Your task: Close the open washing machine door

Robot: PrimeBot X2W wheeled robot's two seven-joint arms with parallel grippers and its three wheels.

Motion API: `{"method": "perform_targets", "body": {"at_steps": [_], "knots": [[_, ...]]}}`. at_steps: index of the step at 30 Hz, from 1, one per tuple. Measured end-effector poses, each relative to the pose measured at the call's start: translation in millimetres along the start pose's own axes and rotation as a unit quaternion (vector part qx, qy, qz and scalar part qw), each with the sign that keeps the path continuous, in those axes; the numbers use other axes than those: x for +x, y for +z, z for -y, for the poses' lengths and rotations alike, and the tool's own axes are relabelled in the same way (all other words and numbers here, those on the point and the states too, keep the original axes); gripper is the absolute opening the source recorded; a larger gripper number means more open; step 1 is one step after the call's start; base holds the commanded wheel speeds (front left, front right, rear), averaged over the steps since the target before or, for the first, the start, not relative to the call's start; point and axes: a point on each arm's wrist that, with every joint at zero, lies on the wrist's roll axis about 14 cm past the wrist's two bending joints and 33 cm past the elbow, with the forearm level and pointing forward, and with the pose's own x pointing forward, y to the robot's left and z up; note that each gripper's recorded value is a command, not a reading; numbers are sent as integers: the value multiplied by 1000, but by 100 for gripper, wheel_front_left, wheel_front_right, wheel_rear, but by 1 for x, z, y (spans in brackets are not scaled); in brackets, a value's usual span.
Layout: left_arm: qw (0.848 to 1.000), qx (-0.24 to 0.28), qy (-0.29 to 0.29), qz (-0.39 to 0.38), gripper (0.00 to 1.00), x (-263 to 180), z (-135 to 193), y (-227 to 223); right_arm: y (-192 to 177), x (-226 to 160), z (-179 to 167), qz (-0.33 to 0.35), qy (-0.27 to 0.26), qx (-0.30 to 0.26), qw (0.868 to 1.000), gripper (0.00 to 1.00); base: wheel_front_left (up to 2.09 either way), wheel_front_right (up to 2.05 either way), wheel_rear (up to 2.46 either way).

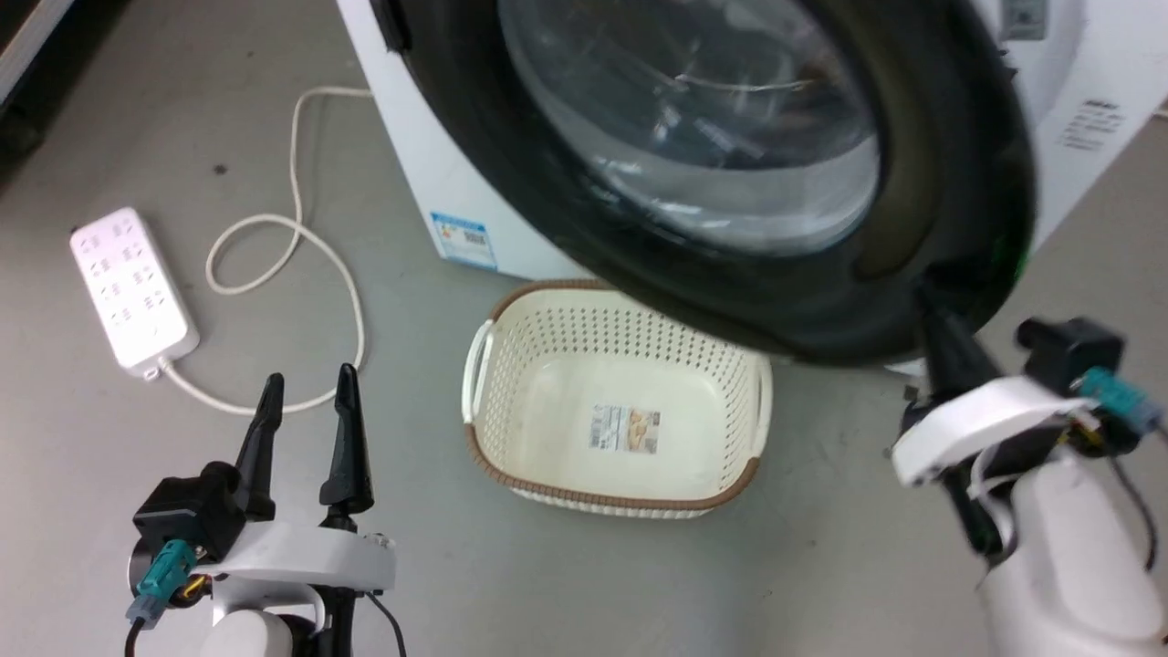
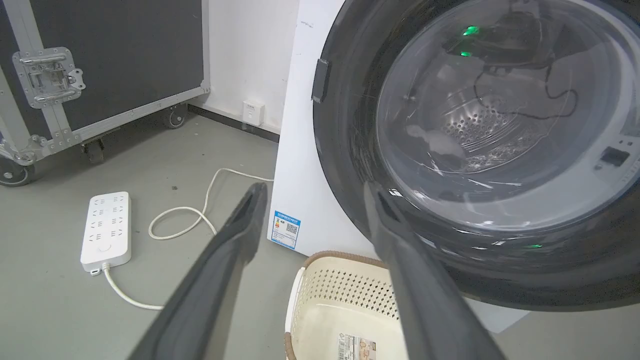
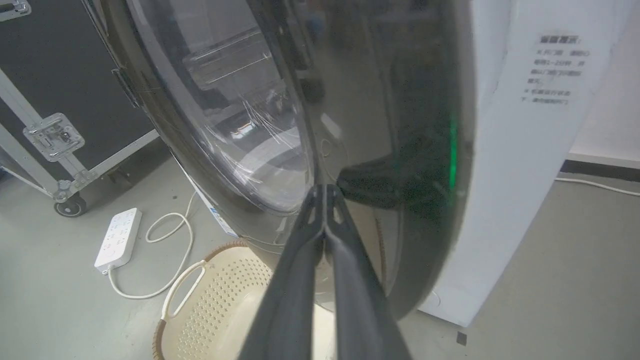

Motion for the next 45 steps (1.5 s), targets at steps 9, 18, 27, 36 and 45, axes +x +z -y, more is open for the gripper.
{"method": "perform_targets", "body": {"at_steps": [9,18,27,36,45], "knots": [[1000,6,12,-1,100,9,-8,-6,26,45,32,42,-50,-14,998,0,0,0,0],[999,8,29,-10,100,18,-20,-18,47,83,57,68,-89,-32,993,0,0,0,0],[999,14,34,-11,100,21,-24,-21,53,94,64,82,-102,-26,991,0,0,0,0],[1000,11,20,19,100,19,-16,0,118,67,66,173,-106,-26,979,0,0,0,0],[999,6,-18,49,100,7,12,23,134,-22,59,204,-90,-53,973,0,0,0,0]]}}
